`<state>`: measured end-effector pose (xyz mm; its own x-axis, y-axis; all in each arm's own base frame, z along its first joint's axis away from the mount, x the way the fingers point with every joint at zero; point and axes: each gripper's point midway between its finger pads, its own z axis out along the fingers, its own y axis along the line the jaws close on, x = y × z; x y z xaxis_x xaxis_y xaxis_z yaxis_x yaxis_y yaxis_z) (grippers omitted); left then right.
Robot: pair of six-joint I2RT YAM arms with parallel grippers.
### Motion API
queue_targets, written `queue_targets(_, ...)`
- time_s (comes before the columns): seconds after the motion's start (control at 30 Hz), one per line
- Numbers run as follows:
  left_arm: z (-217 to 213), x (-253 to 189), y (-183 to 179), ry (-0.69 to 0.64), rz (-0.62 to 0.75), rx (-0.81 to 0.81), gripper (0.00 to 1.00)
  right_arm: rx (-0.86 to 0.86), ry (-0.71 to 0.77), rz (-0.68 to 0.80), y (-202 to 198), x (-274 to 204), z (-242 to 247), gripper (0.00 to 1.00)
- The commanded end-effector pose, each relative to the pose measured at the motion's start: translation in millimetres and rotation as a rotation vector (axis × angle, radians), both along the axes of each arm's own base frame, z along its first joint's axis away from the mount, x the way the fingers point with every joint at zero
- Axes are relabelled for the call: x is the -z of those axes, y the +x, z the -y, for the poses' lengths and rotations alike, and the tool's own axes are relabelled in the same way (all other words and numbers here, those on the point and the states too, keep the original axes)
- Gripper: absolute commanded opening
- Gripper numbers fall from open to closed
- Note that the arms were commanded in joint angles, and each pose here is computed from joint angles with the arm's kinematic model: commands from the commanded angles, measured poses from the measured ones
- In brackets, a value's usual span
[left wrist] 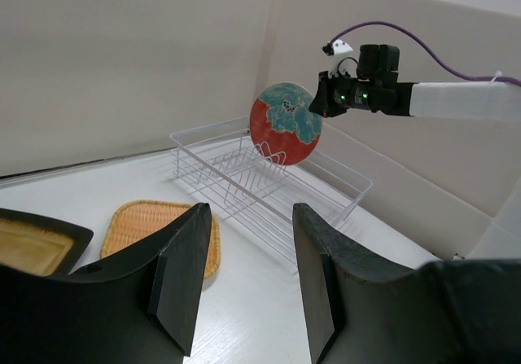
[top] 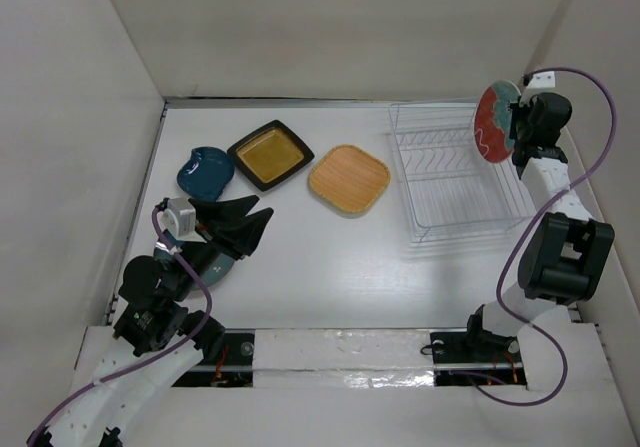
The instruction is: Load the plates into the dish rack
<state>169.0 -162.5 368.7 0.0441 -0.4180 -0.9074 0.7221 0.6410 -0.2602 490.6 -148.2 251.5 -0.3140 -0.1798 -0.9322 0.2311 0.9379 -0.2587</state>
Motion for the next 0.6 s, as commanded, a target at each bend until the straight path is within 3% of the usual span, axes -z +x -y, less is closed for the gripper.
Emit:
queue_targets(0.0,0,-10,-5,-0.029,0.037,0.015,0.42,0.000,-0.043,0.261,10,-71,-2,0.01)
queue_targets(0.03,1,-9,-5,-0.026,0.034,0.020,0.42,0.006,-0.030,0.261,11,-67,-2,0.04)
queue_targets(0.17,0,-12,-7,-0.033,0.044,0.020,0.42,0.037,-0.010,0.302,5,-64,-3,0.32)
queue_targets(0.57,3,-8,-4,-0.022,0.031,0.027,0.42,0.050,0.023,0.431,-8,-115,-27,0.46)
